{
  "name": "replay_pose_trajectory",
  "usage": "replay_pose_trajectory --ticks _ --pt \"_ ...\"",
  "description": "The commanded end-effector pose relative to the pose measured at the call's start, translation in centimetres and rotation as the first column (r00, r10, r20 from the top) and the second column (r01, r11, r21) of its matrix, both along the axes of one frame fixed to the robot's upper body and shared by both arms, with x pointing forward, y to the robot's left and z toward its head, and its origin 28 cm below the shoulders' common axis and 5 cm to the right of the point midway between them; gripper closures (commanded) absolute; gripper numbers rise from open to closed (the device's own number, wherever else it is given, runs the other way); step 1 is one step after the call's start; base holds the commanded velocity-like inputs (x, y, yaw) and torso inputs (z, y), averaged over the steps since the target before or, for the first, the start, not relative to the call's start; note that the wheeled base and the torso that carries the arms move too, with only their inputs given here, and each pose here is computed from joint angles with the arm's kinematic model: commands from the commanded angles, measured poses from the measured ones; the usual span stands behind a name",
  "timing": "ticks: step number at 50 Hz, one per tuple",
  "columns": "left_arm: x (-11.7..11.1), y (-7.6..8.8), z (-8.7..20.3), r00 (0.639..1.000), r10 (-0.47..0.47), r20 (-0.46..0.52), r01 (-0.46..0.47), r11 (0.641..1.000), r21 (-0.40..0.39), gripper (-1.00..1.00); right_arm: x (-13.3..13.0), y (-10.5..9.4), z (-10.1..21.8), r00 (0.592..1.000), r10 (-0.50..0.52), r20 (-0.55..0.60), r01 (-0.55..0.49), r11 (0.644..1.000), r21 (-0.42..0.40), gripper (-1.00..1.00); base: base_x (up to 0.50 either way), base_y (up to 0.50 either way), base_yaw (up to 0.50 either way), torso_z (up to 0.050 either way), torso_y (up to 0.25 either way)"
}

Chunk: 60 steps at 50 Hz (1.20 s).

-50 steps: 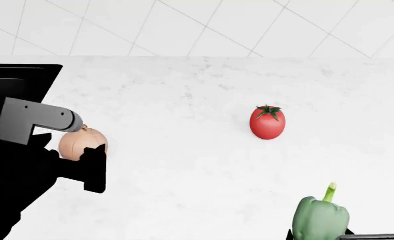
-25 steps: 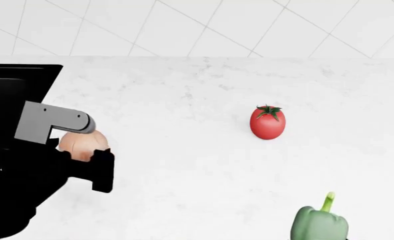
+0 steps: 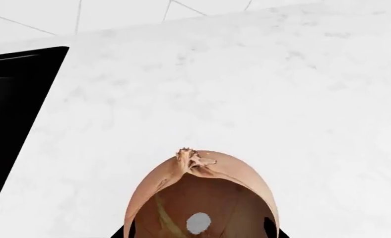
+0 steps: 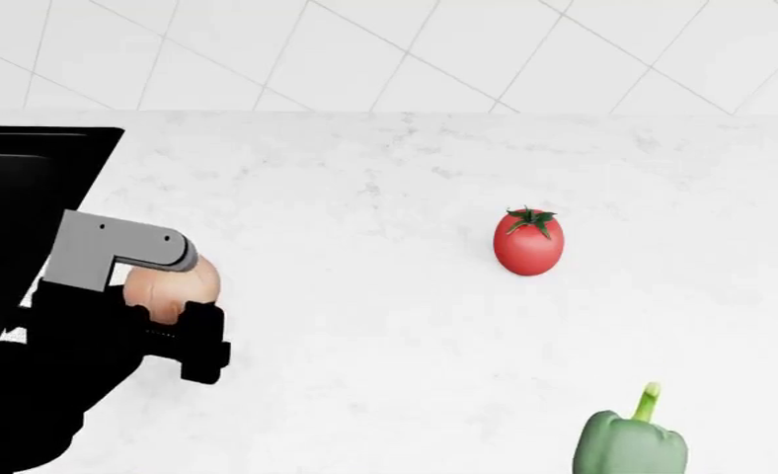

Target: Place the avocado, onion, tomato and bell pepper on the cutting board.

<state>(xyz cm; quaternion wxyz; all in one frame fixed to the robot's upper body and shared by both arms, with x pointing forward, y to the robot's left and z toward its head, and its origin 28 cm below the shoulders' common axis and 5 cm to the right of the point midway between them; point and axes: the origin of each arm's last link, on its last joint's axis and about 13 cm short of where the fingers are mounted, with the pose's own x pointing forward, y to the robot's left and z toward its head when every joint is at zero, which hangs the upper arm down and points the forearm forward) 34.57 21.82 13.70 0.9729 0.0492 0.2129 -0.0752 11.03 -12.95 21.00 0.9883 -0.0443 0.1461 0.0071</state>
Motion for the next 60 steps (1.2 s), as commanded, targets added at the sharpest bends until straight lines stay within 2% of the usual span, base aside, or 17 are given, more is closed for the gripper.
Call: replay_pose_trajectory --ticks 1,6,11,12,14,18,22,31,42,60 --pt "-0.9 -0.3 1.1 0.999 0.001 0.052 0.0 1.0 -0.025 1.0 -0.1 -0.1 0.0 1.0 0.014 0.006 -0.014 1.0 -0.012 1.0 0.0 0.0 0.0 0.0 0.0" --pt "-3.0 -0.7 3.9 0.988 -0.037 0.153 0.043 0.999 -0.033 1.0 0.0 0.0 -0.1 1.0 0.014 0.022 -0.014 1.0 0.0 1.0 0.0 0.0 0.0 0.0 0.0" --pt "-7.3 -1.0 7.6 0.958 -0.107 0.266 0.117 0.993 -0.022 1.0 0.3 0.0 -0.3 0.999 0.02 0.049 -0.021 1.0 0.015 1.0 0.0 0.0 0.0 0.0 0.0" --pt "-8.4 -1.0 8.5 0.949 -0.109 0.294 0.123 0.992 -0.027 1.0 0.3 0.1 -0.3 0.996 0.025 0.087 -0.025 1.0 0.001 1.0 0.0 0.0 0.0 0.0 0.0" --pt "-10.1 -0.8 9.5 0.94 -0.103 0.325 0.119 0.992 -0.032 1.0 0.5 0.2 -0.4 0.997 0.025 0.08 -0.026 0.999 0.022 1.0 0.0 0.0 0.0 0.0 0.0" --pt "-13.9 -1.0 9.8 0.926 -0.147 0.347 0.164 0.986 -0.02 1.0 1.3 0.6 -0.4 0.995 0.028 0.098 -0.032 0.999 0.041 1.0 0.0 0.0 0.0 0.0 0.0" --pt "-16.4 -1.0 9.5 0.917 -0.153 0.369 0.177 0.984 -0.033 1.0 2.3 1.1 -0.3 0.991 0.039 0.124 -0.043 0.999 0.031 1.0 0.0 0.0 0.0 0.0 0.0" --pt "-17.9 -0.3 8.2 0.928 -0.076 0.365 0.115 0.99 -0.087 1.0 4.3 1.4 -0.5 0.987 0.049 0.151 -0.055 0.998 0.035 1.0 0.0 0.0 0.0 0.0 0.0" --pt "-18.4 -0.1 7.9 0.935 -0.044 0.353 0.09 0.989 -0.115 1.0 4.2 1.6 -0.2 0.984 0.063 0.165 -0.07 0.997 0.037 1.0 0.0 0.0 0.0 0.0 0.0" --pt "-18.8 0.1 7.7 0.94 -0.016 0.34 0.066 0.989 -0.134 1.0 3.5 1.6 0.6 0.982 0.078 0.171 -0.083 0.996 0.026 1.0 0.0 -0.49 0.0 0.0 0.0"
